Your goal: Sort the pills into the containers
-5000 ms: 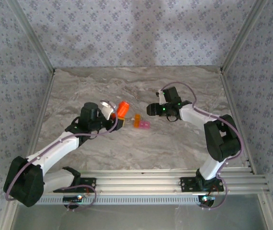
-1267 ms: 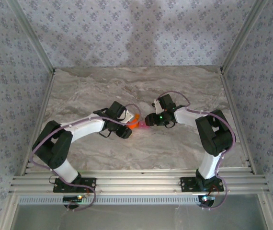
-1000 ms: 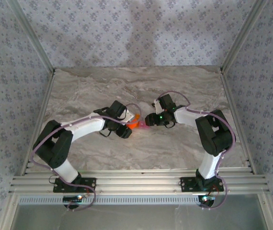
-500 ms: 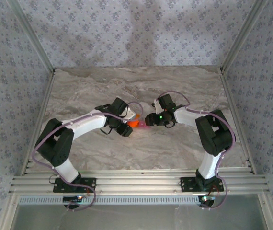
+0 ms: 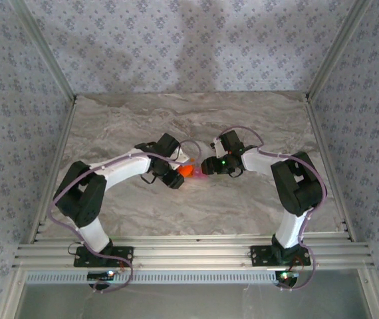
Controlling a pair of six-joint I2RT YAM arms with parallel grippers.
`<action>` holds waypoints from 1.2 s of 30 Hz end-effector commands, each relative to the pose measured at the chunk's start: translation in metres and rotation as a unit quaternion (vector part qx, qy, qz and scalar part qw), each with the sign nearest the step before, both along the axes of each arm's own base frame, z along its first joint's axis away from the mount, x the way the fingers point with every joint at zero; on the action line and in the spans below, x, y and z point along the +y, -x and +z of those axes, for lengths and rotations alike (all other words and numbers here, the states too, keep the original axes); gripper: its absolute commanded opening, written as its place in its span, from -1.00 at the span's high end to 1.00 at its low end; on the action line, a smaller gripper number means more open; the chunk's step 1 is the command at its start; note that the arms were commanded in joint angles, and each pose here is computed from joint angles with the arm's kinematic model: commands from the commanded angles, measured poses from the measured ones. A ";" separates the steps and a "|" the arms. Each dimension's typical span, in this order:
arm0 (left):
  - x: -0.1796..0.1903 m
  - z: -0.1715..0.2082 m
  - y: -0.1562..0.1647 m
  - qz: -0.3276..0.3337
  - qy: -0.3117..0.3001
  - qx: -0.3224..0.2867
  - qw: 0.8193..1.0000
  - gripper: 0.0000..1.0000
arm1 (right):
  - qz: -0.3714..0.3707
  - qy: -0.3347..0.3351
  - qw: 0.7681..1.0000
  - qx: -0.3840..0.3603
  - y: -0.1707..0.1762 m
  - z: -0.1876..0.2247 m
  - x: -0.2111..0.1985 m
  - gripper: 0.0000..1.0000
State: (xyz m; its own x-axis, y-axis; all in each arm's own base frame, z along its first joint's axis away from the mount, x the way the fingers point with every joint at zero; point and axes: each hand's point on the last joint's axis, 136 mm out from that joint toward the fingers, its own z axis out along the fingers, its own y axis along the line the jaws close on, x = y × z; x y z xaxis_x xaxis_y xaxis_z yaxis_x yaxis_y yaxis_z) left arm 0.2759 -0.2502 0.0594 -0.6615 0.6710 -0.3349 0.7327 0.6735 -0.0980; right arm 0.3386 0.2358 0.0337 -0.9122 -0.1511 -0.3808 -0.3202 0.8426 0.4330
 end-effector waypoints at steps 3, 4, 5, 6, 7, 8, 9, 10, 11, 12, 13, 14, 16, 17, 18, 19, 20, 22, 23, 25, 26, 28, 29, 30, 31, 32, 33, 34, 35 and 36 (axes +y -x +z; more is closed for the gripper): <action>-0.002 0.003 0.002 -0.015 -0.011 0.005 1.000 1.00 | 0.009 -0.001 1.000 0.014 0.003 -0.006 0.004 -0.22; -0.002 0.003 0.002 -0.016 -0.011 0.004 1.000 1.00 | 0.008 -0.001 1.000 0.014 0.002 -0.006 0.003 -0.22; -0.001 0.003 0.002 -0.016 -0.012 0.005 1.000 1.00 | 0.009 -0.001 1.000 0.016 0.003 -0.006 0.004 -0.22; -0.002 0.003 0.002 -0.017 -0.013 0.005 1.000 1.00 | 0.009 -0.001 1.000 0.016 0.003 -0.006 0.004 -0.22; -0.001 0.003 0.002 -0.018 -0.014 0.006 1.000 1.00 | 0.009 0.000 1.000 0.015 0.003 -0.006 0.003 -0.22; -0.001 0.003 0.002 -0.018 -0.015 0.006 1.000 1.00 | 0.009 -0.001 1.000 0.015 0.002 -0.006 0.003 -0.22; -0.002 0.002 0.002 -0.019 -0.016 0.007 1.000 1.00 | 0.009 0.000 1.000 0.016 0.003 -0.006 0.003 -0.22; -0.002 0.003 0.002 -0.020 -0.016 0.007 1.000 1.00 | 0.009 0.001 1.000 0.016 0.003 -0.007 0.003 -0.22; -0.002 0.002 0.002 -0.021 -0.016 0.007 1.000 1.00 | 0.009 0.000 1.000 0.016 0.003 -0.007 0.003 -0.22; -0.001 0.002 0.002 -0.021 -0.018 0.008 1.000 1.00 | 0.010 0.000 1.000 0.016 0.003 -0.007 0.003 -0.22; -0.001 0.002 0.002 -0.022 -0.019 0.008 1.000 1.00 | 0.009 0.001 1.000 0.016 0.003 -0.007 0.003 -0.22; -0.001 0.002 0.002 -0.022 -0.019 0.009 1.000 1.00 | 0.010 0.001 1.000 0.016 0.003 -0.007 0.003 -0.22; -0.001 0.002 0.001 -0.022 -0.020 0.008 1.000 1.00 | 0.009 0.001 1.000 0.016 0.003 -0.007 0.003 -0.22; -0.001 0.003 0.001 -0.023 -0.020 0.008 1.000 1.00 | 0.009 0.002 1.000 0.017 0.003 -0.008 0.003 -0.22; -0.001 0.003 0.001 -0.023 -0.021 0.008 0.999 1.00 | 0.009 0.002 1.000 0.017 0.003 -0.008 0.003 -0.22; -0.001 0.003 0.001 -0.023 -0.021 0.008 0.999 1.00 | 0.009 0.002 1.000 0.017 0.003 -0.008 0.003 -0.22; -0.001 0.003 0.001 -0.024 -0.021 0.008 0.999 1.00 | 0.009 0.002 1.000 0.017 0.003 -0.008 0.003 -0.22; -0.001 0.003 0.002 -0.024 -0.022 0.009 0.999 1.00 | 0.008 0.003 1.000 0.018 0.003 -0.008 0.002 -0.22; -0.001 0.003 0.002 -0.025 -0.023 0.010 0.999 1.00 | 0.008 0.003 1.000 0.018 0.003 -0.008 0.003 -0.22; 0.000 0.003 0.002 -0.025 -0.023 0.009 0.999 1.00 | 0.008 0.004 1.000 0.019 0.004 -0.009 0.002 -0.22; 0.000 0.002 0.002 -0.025 -0.023 0.010 0.999 1.00 | 0.009 0.004 1.000 0.018 0.004 -0.009 0.002 -0.22; 0.000 0.002 0.002 -0.025 -0.024 0.010 0.999 1.00 | 0.008 0.005 1.000 0.019 0.003 -0.009 0.002 -0.22; 0.001 0.001 0.003 -0.025 -0.025 0.011 0.999 1.00 | 0.009 0.005 1.000 0.019 0.004 -0.009 0.002 -0.22; 0.001 0.001 0.003 -0.025 -0.025 0.011 0.999 1.00 | 0.009 0.005 1.000 0.019 0.003 -0.010 0.002 -0.22; 0.001 0.002 0.003 -0.025 -0.025 0.010 0.999 1.00 | 0.009 0.005 1.000 0.019 0.004 -0.010 0.002 -0.22; 0.001 0.002 0.003 -0.026 -0.025 0.010 0.999 1.00 | 0.008 0.005 1.000 0.020 0.004 -0.010 0.002 -0.22; 0.001 0.002 0.003 -0.026 -0.027 0.010 0.999 1.00 | 0.009 0.005 1.000 0.019 0.003 -0.010 0.002 -0.22; 0.002 0.001 0.003 -0.026 -0.028 0.011 0.999 1.00 | 0.008 0.005 1.000 0.019 0.003 -0.010 0.002 -0.22; 0.001 0.001 0.003 -0.026 -0.027 0.011 0.999 1.00 | 0.008 0.004 1.000 0.018 0.003 -0.009 0.002 -0.22; 0.002 0.002 0.003 -0.026 -0.027 0.011 0.999 1.00 | 0.008 0.005 1.000 0.019 0.003 -0.010 0.002 -0.22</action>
